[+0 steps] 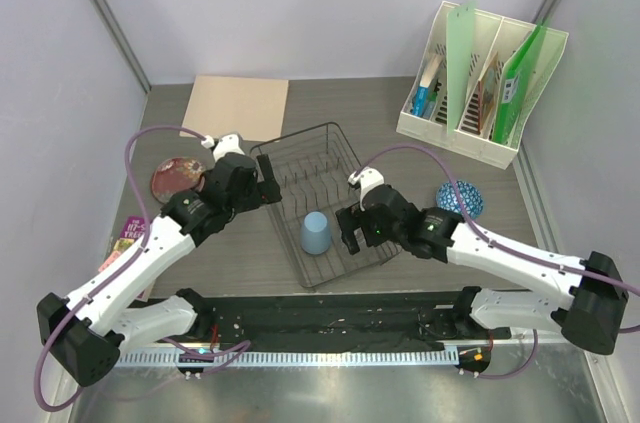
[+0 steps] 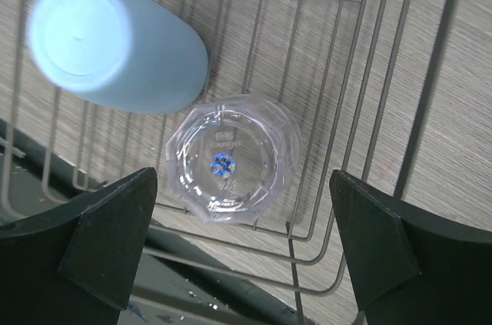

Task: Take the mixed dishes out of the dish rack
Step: Pick up the cup from the dish rack.

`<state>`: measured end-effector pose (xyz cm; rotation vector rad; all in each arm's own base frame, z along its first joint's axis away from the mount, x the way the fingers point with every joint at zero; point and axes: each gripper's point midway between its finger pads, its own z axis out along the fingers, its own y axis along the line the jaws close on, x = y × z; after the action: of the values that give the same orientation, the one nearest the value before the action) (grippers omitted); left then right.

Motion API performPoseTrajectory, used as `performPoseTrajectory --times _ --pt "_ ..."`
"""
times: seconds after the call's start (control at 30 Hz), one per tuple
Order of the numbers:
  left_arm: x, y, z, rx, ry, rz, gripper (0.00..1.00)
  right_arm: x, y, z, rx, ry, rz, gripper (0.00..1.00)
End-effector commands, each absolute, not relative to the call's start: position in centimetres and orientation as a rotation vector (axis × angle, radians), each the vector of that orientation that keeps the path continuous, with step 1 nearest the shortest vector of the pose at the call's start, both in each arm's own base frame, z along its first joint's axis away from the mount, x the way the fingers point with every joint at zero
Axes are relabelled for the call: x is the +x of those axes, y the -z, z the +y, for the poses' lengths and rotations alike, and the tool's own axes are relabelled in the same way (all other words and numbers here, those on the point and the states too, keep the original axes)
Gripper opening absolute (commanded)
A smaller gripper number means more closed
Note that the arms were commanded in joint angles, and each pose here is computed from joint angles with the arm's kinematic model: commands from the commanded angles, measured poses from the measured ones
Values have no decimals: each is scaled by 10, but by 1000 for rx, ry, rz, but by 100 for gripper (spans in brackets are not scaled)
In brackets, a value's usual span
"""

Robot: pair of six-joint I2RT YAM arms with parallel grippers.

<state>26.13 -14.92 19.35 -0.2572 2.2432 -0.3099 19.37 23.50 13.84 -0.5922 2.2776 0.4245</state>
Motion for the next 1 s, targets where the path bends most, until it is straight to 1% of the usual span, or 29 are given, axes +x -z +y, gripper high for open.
performPoseTrajectory --times 0.0,0.3,0.4,0.5,0.57,0.6,0.67,0.7,0.8,0.9,0.97 --pt "261 -193 -152 -255 333 2230 100 209 -145 245 -573 -392 2219 100" --pt "260 -183 -153 -255 329 2254 100 212 -127 255 -577 -398 2246 99" --pt "260 -183 -153 -255 329 2254 100 210 -120 258 -593 -398 2269 97" --pt "258 -181 -152 -255 327 2256 100 209 -115 257 -596 -394 2284 88" --pt "258 -181 -152 -259 327 2254 100 208 -118 257 -590 -404 2279 79" --pt "258 -180 -152 -259 327 2255 100 208 -118 256 -588 -404 2278 71" --pt "258 -179 -152 -261 327 2257 100 208 -122 256 -576 -407 2272 60" --pt "257 -179 -152 -260 327 2259 100 208 -126 254 -569 -407 2265 49" --pt "258 -179 -153 -264 331 2258 100 208 -141 253 -559 -421 2245 37" --pt "259 -179 -152 -265 328 2254 100 208 -164 252 -546 -440 2218 31" --pt "260 -181 -152 -267 324 2249 100 209 -192 256 -530 -476 2176 28"
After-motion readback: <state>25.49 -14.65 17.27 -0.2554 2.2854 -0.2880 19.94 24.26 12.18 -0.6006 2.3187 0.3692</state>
